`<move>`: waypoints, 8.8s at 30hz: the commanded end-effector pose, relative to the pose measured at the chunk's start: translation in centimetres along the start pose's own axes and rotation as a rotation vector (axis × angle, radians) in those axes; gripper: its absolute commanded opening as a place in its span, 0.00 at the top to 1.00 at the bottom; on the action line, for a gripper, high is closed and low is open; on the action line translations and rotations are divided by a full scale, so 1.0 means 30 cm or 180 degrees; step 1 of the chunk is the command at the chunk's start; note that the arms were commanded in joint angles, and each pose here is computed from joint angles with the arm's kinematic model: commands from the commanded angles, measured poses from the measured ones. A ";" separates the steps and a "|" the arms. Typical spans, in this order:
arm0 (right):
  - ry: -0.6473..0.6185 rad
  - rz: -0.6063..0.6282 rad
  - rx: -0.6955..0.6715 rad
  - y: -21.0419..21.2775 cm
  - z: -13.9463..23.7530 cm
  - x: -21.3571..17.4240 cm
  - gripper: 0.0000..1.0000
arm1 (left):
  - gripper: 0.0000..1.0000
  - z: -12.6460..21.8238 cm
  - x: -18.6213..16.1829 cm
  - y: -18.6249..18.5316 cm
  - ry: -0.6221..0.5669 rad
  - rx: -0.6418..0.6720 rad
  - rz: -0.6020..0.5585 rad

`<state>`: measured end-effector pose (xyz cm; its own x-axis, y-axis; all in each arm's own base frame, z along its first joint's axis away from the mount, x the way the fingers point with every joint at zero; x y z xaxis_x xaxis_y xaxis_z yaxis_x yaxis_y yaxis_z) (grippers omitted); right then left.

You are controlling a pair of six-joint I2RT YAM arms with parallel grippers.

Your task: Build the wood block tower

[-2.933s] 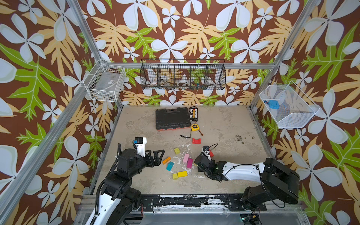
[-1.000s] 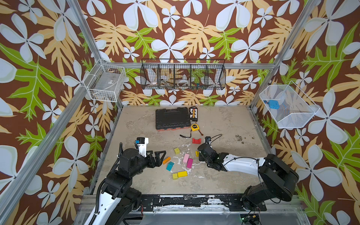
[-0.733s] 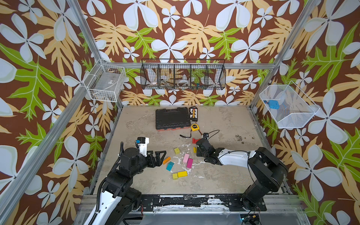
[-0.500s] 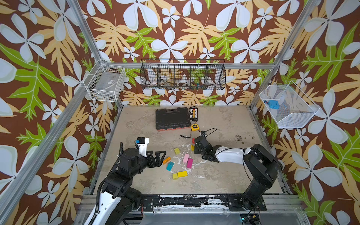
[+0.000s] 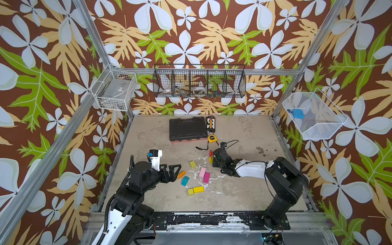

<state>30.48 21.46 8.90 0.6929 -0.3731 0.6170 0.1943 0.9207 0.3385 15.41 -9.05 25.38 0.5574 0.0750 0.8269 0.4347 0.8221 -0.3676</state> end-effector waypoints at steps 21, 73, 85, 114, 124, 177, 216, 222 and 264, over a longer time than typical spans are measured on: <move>0.0077 -0.0030 -0.0160 -0.025 -0.036 -0.013 0.93 | 0.00 0.000 0.001 0.002 -0.0012 0.0020 -0.0018; 0.0206 -0.0081 -0.0095 -0.014 -0.059 -0.010 0.75 | 0.00 0.005 0.003 0.005 -0.0054 0.0049 0.0005; 0.0205 -0.0076 -0.0113 -0.014 -0.060 -0.009 0.74 | 0.00 0.002 0.002 0.005 -0.0038 0.0049 0.0004; 0.0205 -0.0057 -0.0109 -0.006 -0.058 -0.001 0.67 | 0.00 0.002 0.002 0.004 -0.0040 0.0042 0.0003; 0.0072 0.0028 -0.0042 0.008 0.040 0.066 0.54 | 0.00 0.012 0.011 0.006 -0.0095 0.0091 0.0045; 0.0141 -0.0187 -0.0563 -0.315 0.166 -0.188 0.54 | 0.00 -0.001 0.015 0.032 -0.0009 0.0150 0.0074; 0.0381 -0.0148 -0.0328 -0.197 0.076 -0.152 0.24 | 0.00 0.010 0.015 0.032 -0.0073 0.0171 0.0080; 0.0272 -0.0060 -0.0442 -0.204 0.072 -0.140 0.24 | 0.00 0.013 0.016 0.031 -0.0087 0.0169 0.0080; 0.0176 -0.0386 -0.1040 -0.411 0.004 -0.117 0.44 | 0.00 0.006 0.020 0.051 -0.0096 0.0269 0.0110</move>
<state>28.80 12.23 5.69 0.4989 -0.5156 0.6966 0.4633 0.8379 0.2884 16.23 -7.66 25.21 0.5623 0.1171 0.8186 0.3477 0.8647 -0.3625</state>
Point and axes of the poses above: each gripper's point midway between its finger pads, its own z axis back along the fingers, its own y axis along the line the jaws close on, x = y × z, the point moved 7 cm from there along z, back along the fingers, and after that the axes turned 14 degrees about -z, right-handed, at the moved point
